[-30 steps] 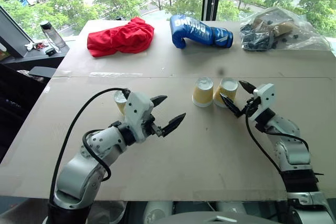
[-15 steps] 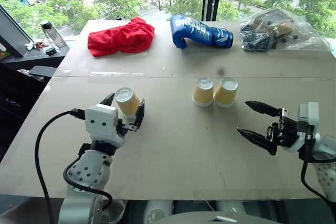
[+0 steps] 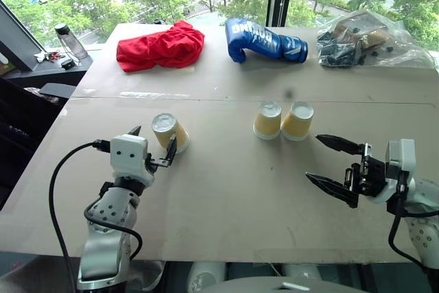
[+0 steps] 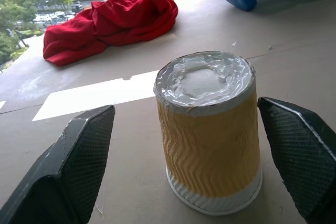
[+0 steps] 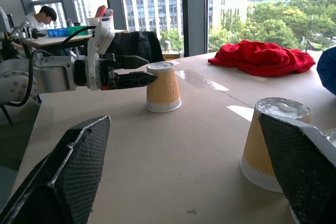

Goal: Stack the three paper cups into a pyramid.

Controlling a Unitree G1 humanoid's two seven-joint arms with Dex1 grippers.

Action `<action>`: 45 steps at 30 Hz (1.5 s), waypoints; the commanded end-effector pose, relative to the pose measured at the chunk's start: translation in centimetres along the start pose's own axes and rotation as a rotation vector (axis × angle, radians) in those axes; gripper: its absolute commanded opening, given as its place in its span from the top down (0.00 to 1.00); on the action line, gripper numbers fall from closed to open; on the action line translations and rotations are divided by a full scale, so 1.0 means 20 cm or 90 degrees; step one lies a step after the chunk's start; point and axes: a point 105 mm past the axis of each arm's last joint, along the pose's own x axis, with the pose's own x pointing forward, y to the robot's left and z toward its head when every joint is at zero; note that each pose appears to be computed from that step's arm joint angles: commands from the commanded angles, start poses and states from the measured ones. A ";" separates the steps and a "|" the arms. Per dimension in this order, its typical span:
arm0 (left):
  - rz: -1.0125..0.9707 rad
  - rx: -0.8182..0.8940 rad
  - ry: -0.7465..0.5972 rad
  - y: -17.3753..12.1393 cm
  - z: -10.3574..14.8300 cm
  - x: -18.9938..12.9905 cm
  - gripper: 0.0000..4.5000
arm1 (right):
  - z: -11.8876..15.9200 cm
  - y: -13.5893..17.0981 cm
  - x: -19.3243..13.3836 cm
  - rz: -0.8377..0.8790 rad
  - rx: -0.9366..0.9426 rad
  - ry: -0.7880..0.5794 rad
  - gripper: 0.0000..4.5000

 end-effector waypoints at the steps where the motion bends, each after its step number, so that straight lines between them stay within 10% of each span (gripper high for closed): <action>1: -0.003 0.006 -0.036 0.02 0.04 0.04 0.00 | 0.05 0.02 0.02 0.012 -0.027 -0.019 0.01; 10: -0.009 -0.031 -0.068 0.03 0.06 0.11 0.00 | 0.06 0.02 0.03 0.004 -0.025 -0.020 0.01; 16: -0.012 -0.038 -0.070 0.03 0.05 0.12 0.48 | 0.06 0.02 0.04 -0.003 -0.023 -0.023 0.00; 24: -0.029 -0.035 -0.085 0.02 0.09 0.15 0.52 | 0.07 0.02 0.04 -0.010 -0.021 -0.031 0.00; 45: -0.563 -0.009 -0.282 -0.57 0.97 0.69 0.52 | 0.14 -0.20 -0.12 -0.230 -0.097 -0.038 0.00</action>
